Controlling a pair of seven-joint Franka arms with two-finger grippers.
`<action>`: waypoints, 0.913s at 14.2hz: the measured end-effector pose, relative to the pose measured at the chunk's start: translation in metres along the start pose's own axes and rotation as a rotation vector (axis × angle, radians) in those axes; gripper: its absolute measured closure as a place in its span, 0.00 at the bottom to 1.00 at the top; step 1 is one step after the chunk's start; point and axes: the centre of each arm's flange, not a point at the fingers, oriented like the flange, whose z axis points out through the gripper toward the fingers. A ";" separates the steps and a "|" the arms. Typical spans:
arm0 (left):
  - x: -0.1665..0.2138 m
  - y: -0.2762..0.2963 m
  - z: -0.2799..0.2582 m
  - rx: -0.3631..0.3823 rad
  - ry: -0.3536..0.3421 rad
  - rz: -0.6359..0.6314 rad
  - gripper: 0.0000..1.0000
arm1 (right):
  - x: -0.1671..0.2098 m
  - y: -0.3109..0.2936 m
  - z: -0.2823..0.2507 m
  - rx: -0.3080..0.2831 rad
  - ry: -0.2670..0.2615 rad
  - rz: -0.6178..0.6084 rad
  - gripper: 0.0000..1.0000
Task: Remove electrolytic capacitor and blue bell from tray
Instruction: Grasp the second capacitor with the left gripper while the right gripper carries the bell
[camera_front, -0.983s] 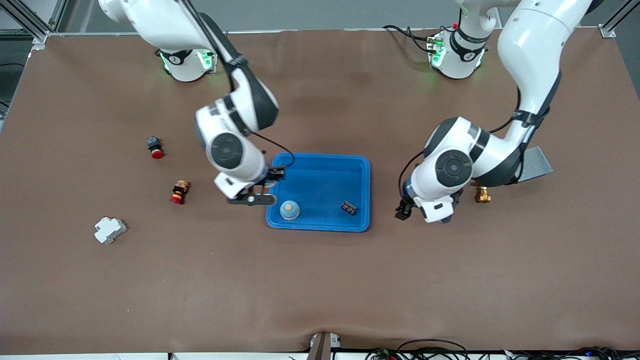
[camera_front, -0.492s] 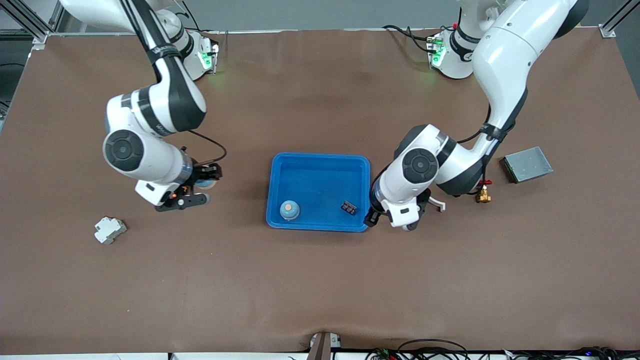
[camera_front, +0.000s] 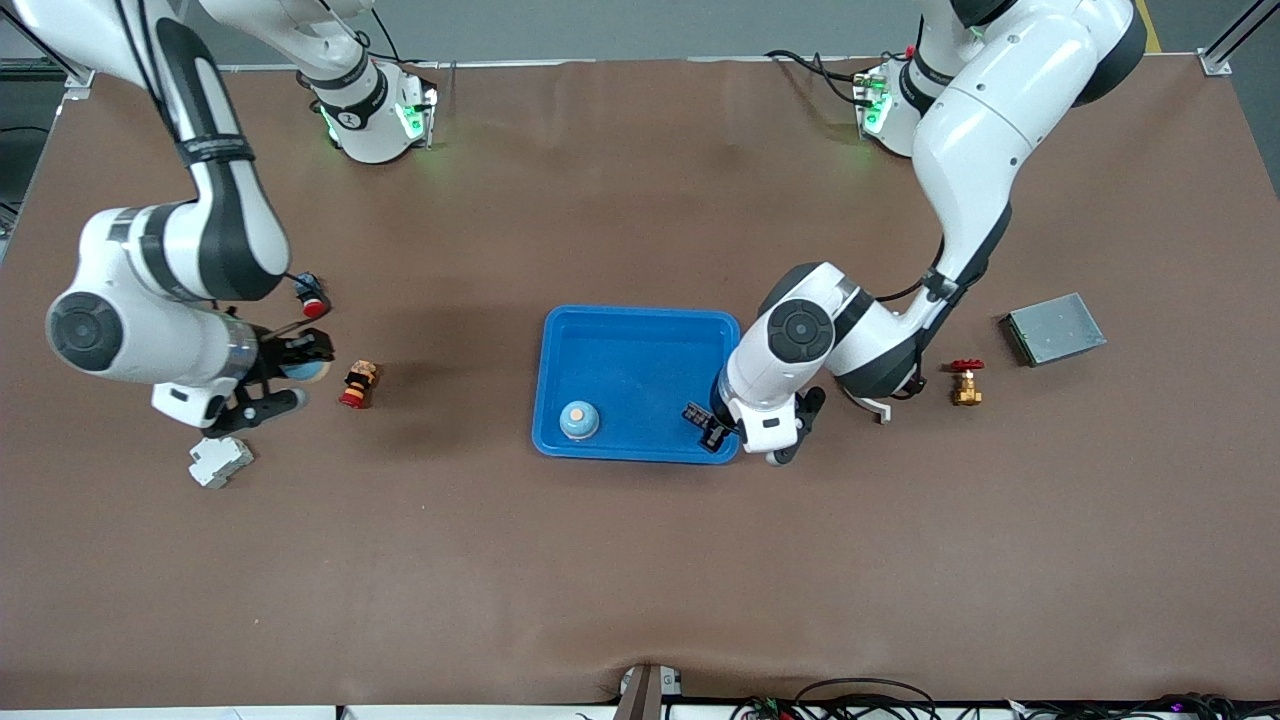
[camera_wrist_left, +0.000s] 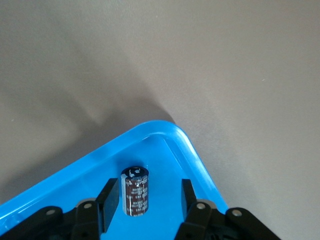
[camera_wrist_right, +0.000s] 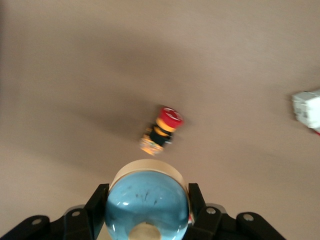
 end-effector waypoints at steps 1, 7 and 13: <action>-0.006 -0.001 0.008 0.010 0.013 0.011 0.42 | -0.006 0.014 0.006 -0.010 0.003 -0.011 0.32; -0.030 -0.009 0.037 0.049 0.039 0.028 0.43 | -0.027 0.062 0.056 -0.082 0.101 -0.087 0.32; -0.038 -0.016 0.057 0.078 0.050 0.043 0.46 | -0.022 0.077 0.100 -0.089 0.108 -0.097 0.32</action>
